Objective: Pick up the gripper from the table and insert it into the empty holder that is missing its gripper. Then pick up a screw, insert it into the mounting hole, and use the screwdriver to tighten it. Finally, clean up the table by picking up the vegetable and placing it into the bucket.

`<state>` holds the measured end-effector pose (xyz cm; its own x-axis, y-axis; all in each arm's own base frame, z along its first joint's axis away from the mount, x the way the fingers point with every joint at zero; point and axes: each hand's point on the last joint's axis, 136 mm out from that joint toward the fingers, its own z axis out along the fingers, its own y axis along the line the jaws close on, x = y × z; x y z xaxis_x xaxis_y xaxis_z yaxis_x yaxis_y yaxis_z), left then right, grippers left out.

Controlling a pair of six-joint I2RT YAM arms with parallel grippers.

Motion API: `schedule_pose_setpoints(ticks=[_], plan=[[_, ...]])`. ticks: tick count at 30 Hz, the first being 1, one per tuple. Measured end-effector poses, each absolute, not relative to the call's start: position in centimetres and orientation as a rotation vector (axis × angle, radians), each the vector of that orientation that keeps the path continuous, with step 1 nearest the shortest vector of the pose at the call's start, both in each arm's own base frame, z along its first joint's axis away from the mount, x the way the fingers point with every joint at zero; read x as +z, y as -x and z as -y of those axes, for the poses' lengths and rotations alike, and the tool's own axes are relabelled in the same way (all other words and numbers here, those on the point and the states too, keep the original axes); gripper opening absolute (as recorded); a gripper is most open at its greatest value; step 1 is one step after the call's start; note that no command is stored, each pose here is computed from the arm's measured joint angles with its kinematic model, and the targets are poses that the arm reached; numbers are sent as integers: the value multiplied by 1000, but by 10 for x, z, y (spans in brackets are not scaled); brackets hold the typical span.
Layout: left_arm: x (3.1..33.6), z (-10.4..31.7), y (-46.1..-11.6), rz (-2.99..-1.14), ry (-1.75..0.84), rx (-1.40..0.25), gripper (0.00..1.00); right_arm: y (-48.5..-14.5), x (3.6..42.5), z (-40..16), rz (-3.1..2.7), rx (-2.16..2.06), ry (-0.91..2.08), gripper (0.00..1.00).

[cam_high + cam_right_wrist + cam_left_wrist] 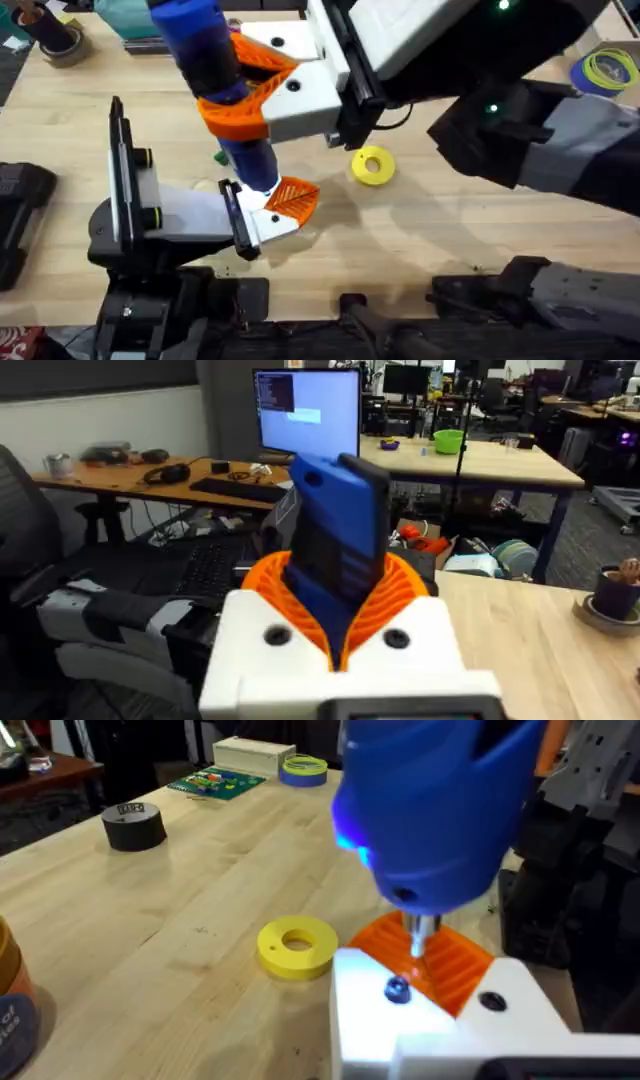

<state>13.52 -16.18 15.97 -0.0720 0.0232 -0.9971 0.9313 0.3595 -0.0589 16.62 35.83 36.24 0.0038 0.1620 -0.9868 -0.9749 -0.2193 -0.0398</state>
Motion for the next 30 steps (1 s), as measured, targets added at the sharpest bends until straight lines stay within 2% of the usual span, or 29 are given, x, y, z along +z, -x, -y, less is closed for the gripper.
schedule_pose_setpoints(ticks=[30], plan=[[160, 162, -135, -1435, -926, -963, 4, -170, 358, -362, -947, 1413, 1258, 24]])
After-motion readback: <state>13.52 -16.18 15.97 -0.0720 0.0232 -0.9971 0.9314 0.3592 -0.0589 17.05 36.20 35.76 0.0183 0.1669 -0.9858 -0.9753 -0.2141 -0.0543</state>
